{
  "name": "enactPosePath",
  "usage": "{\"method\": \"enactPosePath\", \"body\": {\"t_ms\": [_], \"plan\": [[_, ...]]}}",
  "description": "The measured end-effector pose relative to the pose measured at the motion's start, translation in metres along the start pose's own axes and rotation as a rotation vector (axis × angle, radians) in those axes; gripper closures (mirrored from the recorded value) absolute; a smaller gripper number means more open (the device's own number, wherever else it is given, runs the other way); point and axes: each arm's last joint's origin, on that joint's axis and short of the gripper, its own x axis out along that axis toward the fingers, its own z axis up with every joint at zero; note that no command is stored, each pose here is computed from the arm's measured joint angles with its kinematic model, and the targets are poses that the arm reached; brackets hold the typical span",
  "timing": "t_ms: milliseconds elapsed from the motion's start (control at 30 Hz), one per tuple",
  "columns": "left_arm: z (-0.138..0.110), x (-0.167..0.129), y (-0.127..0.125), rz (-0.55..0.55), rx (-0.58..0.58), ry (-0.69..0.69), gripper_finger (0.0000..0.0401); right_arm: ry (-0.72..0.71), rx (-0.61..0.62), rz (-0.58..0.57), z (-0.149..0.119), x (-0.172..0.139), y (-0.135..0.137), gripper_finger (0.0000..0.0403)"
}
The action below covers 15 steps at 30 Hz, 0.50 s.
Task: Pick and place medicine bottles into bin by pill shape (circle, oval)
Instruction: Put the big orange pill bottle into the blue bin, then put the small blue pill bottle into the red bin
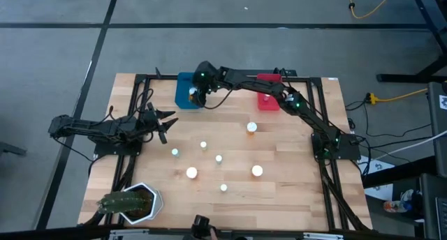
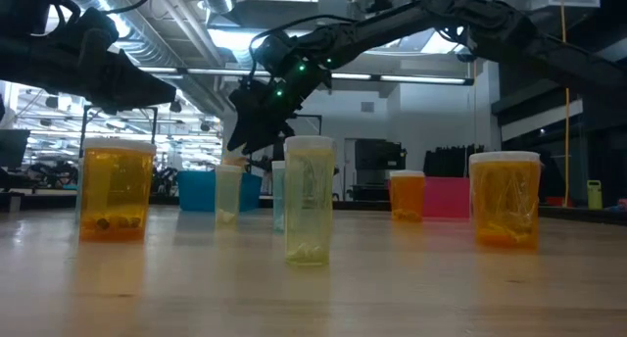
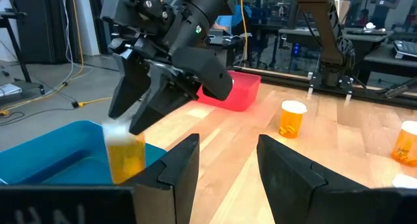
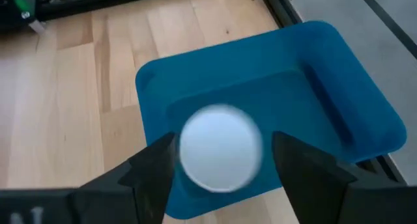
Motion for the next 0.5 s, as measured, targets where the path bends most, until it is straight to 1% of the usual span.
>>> {"method": "enactPosePath", "body": {"t_ms": [133, 300, 400, 500], "plan": [[0.000, 0.000, 0.000, 0.000, 0.000, 0.000, 0.0254, -0.001, 0.000, 0.000, 0.000, 0.000, 0.000, 0.0136], [0.000, 0.000, 0.000, 0.000, 0.000, 0.000, 0.0254, 0.007, 0.003, 0.000, 0.000, -0.001, 0.000, 0.0131], [0.000, 0.000, 0.000, 0.000, -0.001, 0.000, 0.0254, 0.052, 0.008, 0.002, 0.003, -0.011, 0.002, 0.0131], [0.000, 0.000, 0.000, 0.000, -0.005, 0.000, 0.0254, 0.116, 0.012, 0.007, 0.006, -0.035, 0.006, 0.0131]]}}
